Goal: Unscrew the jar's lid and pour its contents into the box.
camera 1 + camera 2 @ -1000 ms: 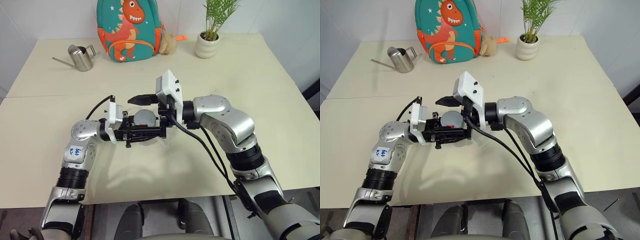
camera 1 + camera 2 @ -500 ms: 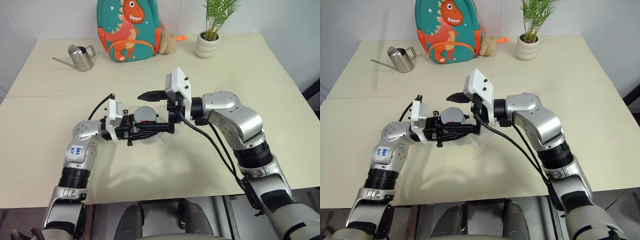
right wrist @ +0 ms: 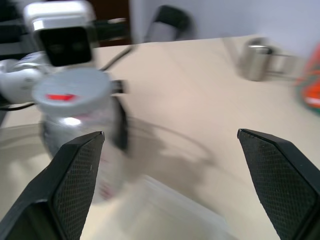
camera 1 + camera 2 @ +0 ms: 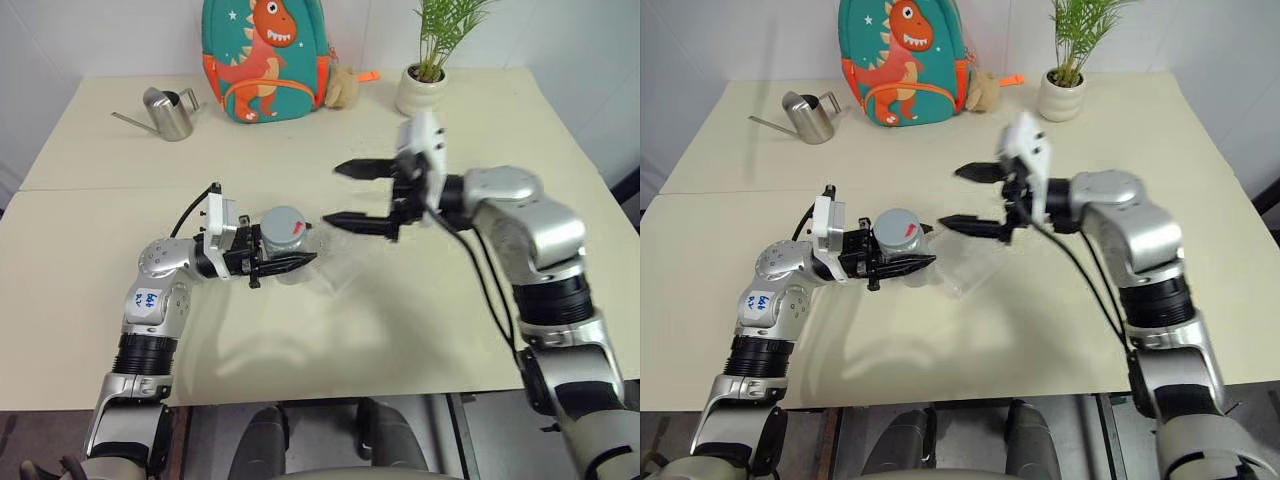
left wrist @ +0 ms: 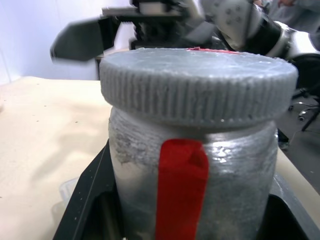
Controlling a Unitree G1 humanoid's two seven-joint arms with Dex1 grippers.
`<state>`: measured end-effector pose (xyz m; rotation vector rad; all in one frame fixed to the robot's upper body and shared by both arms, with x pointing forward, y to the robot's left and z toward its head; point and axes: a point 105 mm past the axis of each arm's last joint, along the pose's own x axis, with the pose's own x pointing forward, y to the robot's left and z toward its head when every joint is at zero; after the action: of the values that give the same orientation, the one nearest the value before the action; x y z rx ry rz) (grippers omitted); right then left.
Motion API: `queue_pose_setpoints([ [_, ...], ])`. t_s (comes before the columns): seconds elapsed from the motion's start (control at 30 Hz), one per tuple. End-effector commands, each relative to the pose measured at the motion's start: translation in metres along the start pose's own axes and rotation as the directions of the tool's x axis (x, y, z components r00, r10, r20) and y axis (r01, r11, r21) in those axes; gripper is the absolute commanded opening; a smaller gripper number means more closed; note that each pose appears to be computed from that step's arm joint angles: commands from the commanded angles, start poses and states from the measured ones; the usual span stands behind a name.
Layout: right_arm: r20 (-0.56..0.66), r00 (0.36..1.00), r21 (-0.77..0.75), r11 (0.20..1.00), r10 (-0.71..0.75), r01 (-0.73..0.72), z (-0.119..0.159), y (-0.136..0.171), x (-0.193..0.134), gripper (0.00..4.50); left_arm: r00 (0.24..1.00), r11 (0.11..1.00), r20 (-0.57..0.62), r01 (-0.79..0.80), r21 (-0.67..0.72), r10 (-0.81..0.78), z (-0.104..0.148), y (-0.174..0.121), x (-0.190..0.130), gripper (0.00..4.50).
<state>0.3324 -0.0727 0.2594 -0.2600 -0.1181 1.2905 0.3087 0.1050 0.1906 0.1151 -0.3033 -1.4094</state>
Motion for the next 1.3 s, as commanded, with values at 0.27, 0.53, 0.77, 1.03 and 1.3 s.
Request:
queue_pose_setpoints([
  [0.27, 0.136, 0.97, 0.007, 0.979, 0.202, -0.205, 0.031, 0.042, 0.016, 4.48, 1.0, 0.999, 0.015, 0.022, 0.048, -0.022, 0.013, 0.001, 0.0, 2.01],
  [0.53, 0.107, 0.983, -0.015, 0.988, 0.151, -0.151, 0.023, 0.05, 0.07, 4.48, 0.999, 0.999, 0.019, 0.03, 0.034, -0.031, 0.008, 0.0, 0.005, 2.01],
  [0.77, 0.096, 0.987, -0.022, 0.992, 0.125, -0.124, 0.018, 0.045, 0.076, 4.48, 0.999, 0.999, 0.011, 0.038, 0.033, -0.038, 0.008, 0.001, 0.003, 2.01],
  [1.03, 0.08, 0.993, -0.025, 0.996, 0.086, -0.084, 0.013, 0.03, 0.058, 4.48, 0.999, 0.999, 0.019, 0.037, 0.037, -0.037, 0.009, 0.002, 0.005, 2.01],
  [1.3, 0.038, 0.999, -0.015, 1.0, 0.003, -0.002, 0.005, 0.005, 0.012, 4.48, 0.999, 0.999, 0.014, 0.031, 0.039, -0.031, 0.009, 0.002, 0.002, 2.01],
])
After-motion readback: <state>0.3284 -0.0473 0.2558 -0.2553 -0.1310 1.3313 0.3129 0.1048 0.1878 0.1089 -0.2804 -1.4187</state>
